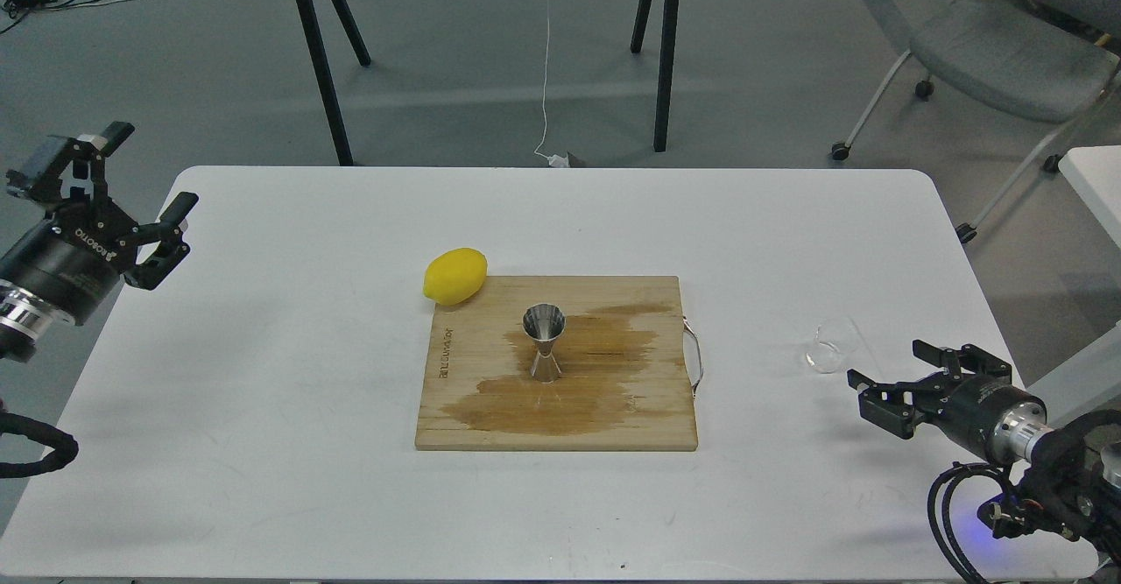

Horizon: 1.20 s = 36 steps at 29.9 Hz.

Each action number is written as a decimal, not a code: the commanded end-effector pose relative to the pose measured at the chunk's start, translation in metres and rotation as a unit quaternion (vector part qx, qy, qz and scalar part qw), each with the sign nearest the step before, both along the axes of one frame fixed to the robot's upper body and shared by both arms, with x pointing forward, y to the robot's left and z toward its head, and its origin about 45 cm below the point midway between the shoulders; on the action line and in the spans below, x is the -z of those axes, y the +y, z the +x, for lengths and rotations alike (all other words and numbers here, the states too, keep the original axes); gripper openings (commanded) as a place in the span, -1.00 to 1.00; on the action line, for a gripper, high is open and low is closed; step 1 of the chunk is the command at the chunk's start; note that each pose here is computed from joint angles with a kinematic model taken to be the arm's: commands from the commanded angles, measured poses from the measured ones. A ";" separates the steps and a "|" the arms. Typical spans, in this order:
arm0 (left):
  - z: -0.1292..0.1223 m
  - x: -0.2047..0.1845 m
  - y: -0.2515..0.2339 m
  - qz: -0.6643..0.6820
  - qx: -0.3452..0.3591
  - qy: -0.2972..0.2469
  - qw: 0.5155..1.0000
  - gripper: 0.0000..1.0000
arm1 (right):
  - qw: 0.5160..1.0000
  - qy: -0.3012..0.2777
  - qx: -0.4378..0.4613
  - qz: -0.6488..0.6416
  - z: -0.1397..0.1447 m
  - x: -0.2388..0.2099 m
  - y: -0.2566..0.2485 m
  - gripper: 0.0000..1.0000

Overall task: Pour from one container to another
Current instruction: 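Move the right gripper toward the small clear glass, then close the right gripper around the clear glass and lift it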

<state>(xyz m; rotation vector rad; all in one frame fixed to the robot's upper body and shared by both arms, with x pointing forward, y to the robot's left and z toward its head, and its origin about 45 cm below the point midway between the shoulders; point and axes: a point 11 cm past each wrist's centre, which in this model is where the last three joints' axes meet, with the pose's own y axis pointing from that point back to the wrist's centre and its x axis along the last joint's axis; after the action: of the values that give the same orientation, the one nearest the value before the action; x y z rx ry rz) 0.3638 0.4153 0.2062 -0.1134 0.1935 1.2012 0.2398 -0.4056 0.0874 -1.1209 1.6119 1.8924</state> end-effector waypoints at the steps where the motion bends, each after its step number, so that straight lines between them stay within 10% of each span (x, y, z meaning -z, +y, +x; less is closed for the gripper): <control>1: 0.000 0.000 0.000 0.000 0.001 0.001 1.000 0.99 | 1.000 0.008 -0.006 -0.002 0.008 0.007 0.011 0.99; 36: -0.004 0.011 -0.005 -0.008 0.001 0.010 1.000 0.99 | 1.000 0.015 0.017 0.002 0.042 0.034 0.034 0.92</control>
<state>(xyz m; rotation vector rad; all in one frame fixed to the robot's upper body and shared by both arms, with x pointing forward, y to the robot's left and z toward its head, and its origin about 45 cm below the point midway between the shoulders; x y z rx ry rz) 0.3597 0.4095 0.1955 -0.1164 0.2213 1.1978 0.2789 -0.3725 0.0515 -1.0564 1.6351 1.9037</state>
